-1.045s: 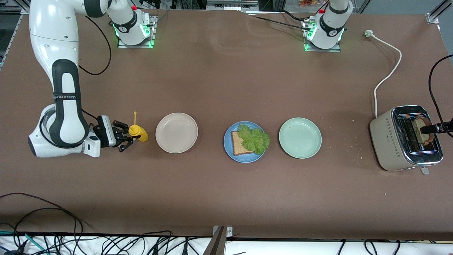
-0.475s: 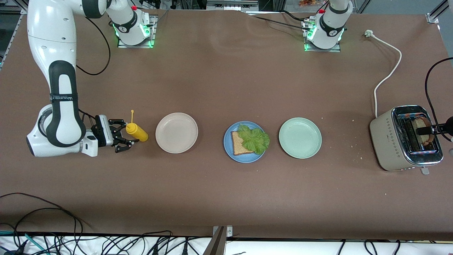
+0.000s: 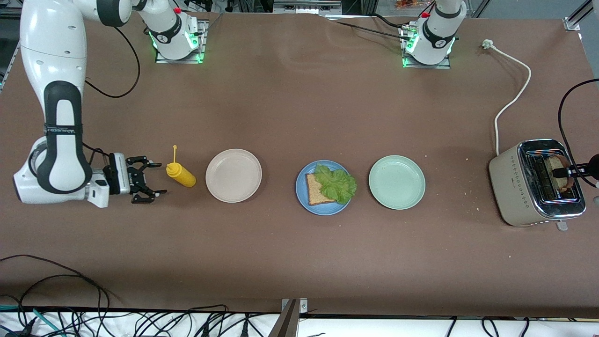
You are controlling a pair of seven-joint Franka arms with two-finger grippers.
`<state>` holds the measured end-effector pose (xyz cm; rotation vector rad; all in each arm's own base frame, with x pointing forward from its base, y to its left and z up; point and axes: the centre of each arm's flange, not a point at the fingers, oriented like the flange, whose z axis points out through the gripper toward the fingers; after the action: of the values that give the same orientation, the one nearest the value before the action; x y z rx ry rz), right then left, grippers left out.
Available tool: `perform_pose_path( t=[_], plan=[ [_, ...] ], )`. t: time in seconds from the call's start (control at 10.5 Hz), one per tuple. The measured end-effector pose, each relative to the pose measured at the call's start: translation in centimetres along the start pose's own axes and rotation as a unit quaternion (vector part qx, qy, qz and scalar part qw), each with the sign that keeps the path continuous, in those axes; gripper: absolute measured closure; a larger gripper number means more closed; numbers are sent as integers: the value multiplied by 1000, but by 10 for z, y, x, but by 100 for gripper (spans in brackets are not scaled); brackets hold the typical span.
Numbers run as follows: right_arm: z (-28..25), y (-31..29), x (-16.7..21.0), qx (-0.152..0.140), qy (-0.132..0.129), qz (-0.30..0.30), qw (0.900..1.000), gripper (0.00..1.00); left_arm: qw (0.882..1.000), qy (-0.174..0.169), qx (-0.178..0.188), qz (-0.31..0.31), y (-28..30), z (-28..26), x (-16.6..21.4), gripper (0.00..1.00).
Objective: Make sandwich in blue plate with both arms
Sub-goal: 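Set the mustard bottle upright and open the right gripper, then grasp the toaster bread with the left gripper while the right gripper withdraws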
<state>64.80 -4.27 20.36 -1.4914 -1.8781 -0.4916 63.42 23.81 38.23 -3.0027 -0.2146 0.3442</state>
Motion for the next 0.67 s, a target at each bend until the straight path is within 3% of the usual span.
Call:
perform_pose_path(
  t=[0.1, 0.29, 0.38, 0.48, 0.57, 0.67],
  plan=[
    [-12, -7, -10, -3, -6, 33, 999, 0, 1000, -1, 0, 0, 0, 1, 0, 38],
    [-34, -22, -16, 15, -19, 139, 990, 0, 1000, -2, 0, 0, 0, 3, 1, 53],
    [-43, -24, -11, 22, -32, 194, 980, 0, 1000, -2, 0, 0, 0, 3, 1, 60],
    [-53, -23, -1, 24, -51, 242, 969, 0, 1000, -2, 0, 0, 0, 3, 1, 74],
    [-65, -20, 12, 23, -73, 288, 954, 0, 1000, -3, 0, 0, 0, 3, 1, 75],
    [-76, -19, 26, 19, -93, 333, 938, 0, 1000, -3, 0, -1, -1, 3, 1, 84]
  ],
)
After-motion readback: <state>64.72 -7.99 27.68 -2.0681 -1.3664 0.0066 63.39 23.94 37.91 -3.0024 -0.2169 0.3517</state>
